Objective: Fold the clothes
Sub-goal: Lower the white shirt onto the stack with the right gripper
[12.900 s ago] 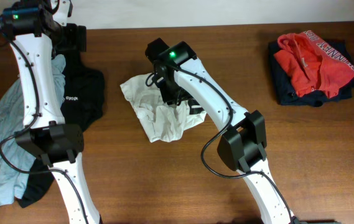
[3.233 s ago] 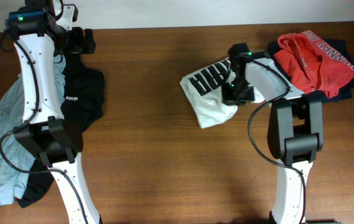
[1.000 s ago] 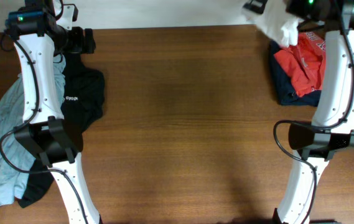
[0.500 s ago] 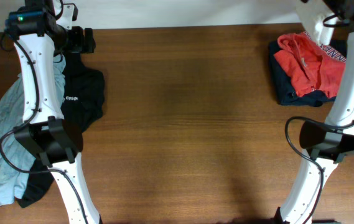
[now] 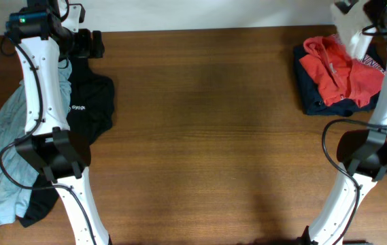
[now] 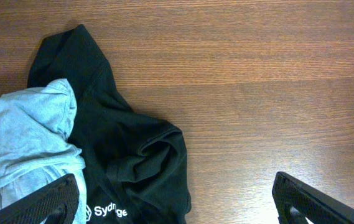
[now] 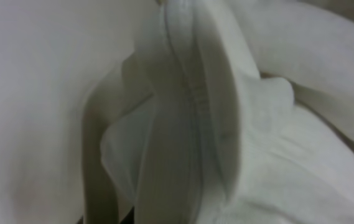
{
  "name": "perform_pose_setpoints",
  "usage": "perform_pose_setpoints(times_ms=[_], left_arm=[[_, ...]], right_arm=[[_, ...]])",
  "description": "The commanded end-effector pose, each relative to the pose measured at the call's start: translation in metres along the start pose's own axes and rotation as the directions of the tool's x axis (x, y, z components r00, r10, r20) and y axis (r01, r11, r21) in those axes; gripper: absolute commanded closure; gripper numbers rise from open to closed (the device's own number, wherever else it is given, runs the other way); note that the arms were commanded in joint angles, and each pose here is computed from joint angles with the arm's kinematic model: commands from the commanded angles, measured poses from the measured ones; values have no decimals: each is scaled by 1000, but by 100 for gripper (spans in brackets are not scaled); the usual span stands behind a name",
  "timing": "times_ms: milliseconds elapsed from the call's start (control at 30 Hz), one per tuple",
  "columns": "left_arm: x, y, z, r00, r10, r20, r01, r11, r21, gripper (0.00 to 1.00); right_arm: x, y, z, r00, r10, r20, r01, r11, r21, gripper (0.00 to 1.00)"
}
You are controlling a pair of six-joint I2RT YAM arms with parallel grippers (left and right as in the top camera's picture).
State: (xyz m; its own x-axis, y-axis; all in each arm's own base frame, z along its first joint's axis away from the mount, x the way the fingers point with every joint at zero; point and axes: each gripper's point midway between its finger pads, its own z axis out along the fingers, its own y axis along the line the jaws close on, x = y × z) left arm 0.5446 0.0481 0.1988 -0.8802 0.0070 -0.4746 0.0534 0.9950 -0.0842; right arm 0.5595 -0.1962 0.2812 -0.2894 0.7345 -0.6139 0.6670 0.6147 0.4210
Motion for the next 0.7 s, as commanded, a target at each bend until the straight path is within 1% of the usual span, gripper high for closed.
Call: perform_pose_setpoints(times_ms=[0, 100, 233, 367, 467, 500, 533, 567, 600, 633, 667], left_arm=[[-5, -4, -16, 999, -4, 32, 4, 1000, 1, 1], [-5, -4, -16, 999, -4, 32, 4, 1000, 1, 1], [-5, -4, -16, 999, -4, 32, 4, 1000, 1, 1], [-6, -4, -16, 999, -4, 32, 4, 1000, 1, 1], [-6, -4, -16, 999, -4, 33, 4, 1000, 0, 1], [-6, -4, -16, 999, -4, 33, 4, 1000, 0, 1], [-6, -4, -16, 999, -4, 33, 4, 1000, 0, 1], [-6, -4, -16, 999, -4, 32, 4, 1000, 1, 1], [-5, -4, -16, 999, -4, 32, 4, 1000, 1, 1], [-5, -4, -16, 999, -4, 32, 4, 1000, 1, 1], [-5, -4, -16, 999, -5, 32, 5, 1000, 1, 1]], right_arm=[[14, -6, 17, 999, 20, -43, -19, 1000, 7, 96], [27, -20, 31, 997, 23, -80, -20, 999, 43, 96], [34, -46, 43, 992, 45, -118, -34, 995, 99, 96], [38, -77, 45, 984, 79, -159, -52, 984, 168, 96], [39, -95, 42, 979, 76, -187, -36, 978, 205, 96], [39, -99, 41, 979, 67, -194, -25, 977, 210, 94], [41, -103, 40, 977, 49, -208, -3, 976, 216, 84], [43, -105, 39, 975, 33, -221, 17, 976, 219, 66], [44, -107, 39, 973, 25, -231, 28, 974, 223, 41], [46, -109, 37, 970, 17, -243, 40, 973, 227, 24], [49, -111, 36, 967, 11, -256, 50, 971, 232, 14]])
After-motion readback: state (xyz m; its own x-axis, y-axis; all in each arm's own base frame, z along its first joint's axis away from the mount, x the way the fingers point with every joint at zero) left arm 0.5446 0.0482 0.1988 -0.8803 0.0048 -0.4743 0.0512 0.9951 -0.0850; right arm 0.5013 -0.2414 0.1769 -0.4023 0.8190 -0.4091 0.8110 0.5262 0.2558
